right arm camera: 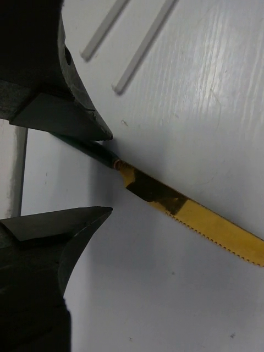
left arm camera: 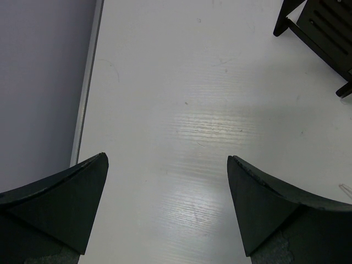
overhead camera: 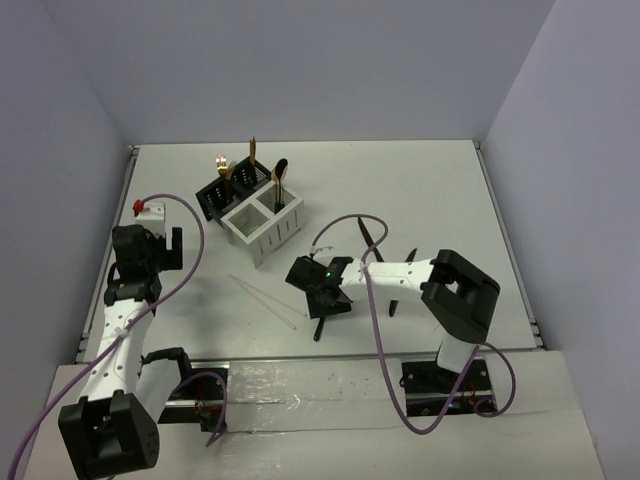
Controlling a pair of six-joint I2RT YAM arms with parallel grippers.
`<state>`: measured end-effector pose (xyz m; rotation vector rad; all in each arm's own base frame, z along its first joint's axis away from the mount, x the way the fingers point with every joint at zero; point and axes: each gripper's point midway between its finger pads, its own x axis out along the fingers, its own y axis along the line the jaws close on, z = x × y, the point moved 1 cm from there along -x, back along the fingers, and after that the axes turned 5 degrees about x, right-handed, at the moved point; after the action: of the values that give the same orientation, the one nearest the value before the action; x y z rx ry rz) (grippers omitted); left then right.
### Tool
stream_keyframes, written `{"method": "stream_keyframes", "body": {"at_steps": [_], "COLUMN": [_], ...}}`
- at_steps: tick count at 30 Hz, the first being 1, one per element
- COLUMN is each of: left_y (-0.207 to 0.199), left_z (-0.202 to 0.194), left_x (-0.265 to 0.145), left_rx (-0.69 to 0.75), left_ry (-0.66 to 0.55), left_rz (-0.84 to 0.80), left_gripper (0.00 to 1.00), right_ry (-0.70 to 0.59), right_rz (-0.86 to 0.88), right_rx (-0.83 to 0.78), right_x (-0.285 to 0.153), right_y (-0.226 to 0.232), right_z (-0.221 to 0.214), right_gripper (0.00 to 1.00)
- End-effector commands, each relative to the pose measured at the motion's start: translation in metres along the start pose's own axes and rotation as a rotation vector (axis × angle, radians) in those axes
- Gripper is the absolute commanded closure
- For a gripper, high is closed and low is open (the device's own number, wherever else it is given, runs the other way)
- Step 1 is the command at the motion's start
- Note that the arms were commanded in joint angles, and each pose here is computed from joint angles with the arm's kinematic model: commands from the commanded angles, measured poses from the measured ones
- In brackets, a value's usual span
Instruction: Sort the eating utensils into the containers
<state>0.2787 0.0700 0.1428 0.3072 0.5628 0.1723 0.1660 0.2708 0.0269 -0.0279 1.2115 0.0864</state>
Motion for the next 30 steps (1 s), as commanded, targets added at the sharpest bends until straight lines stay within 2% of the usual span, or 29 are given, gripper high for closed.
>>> {"method": "stream_keyframes", "body": {"at_steps": [1,5,8,13,15,17,21,25,26,28,29,30], "left_y": [0.011,0.013,0.013,0.015,0.015,0.015,0.016,0.013,0.011,0.011,0.011,0.011], "left_z": [0.022,0.022,0.024,0.025,0.024,0.022,0.022,0.021,0.019,0.020,0.018,0.017], "left_x": [-0.003,-0.005,-0.006,-0.007,-0.007,-0.006,-0.006,-0.003,-0.001,0.001,0.003,0.004], "left_rx": [-0.030,-0.033,-0.036,-0.039,-0.038,-0.038,-0.040,-0.037,-0.037,-0.038,-0.038,-0.039], "left_ry": [-0.078,-0.080,-0.086,-0.085,-0.084,-0.080,-0.080,-0.077,-0.068,-0.064,-0.054,-0.051], "left_rz": [0.039,0.051,0.047,0.048,0.051,0.050,0.052,0.037,0.028,0.024,0.025,0.024], "left_gripper": [0.01,0.01,0.01,0.01,0.01,0.01,0.01,0.01,0.01,0.01,0.01,0.01], "right_ry": [0.038,0.078,0.076,0.064,0.041,0.019,-0.065,-0.313,-0.467,-0.638,-0.807,-0.897], "right_rz": [-0.030,-0.064,-0.070,-0.087,-0.100,-0.105,-0.069,-0.023,0.014,0.040,0.121,0.133], "right_rx": [0.000,-0.003,0.026,0.058,0.054,0.057,0.048,0.080,0.127,0.091,0.168,0.098], "right_x": [0.010,0.020,0.018,0.019,0.018,0.017,0.006,-0.032,-0.059,-0.096,-0.137,-0.160], "right_y": [-0.005,-0.017,-0.031,-0.052,-0.058,-0.059,-0.052,-0.047,-0.042,-0.037,-0.026,-0.022], "right_z": [-0.012,-0.024,-0.027,-0.026,-0.023,-0.017,0.004,0.058,0.093,0.132,0.170,0.188], "right_gripper": [0.43,0.49,0.58,0.79,0.83,1.00,1.00,1.00,1.00,1.00,1.00,1.00]}}
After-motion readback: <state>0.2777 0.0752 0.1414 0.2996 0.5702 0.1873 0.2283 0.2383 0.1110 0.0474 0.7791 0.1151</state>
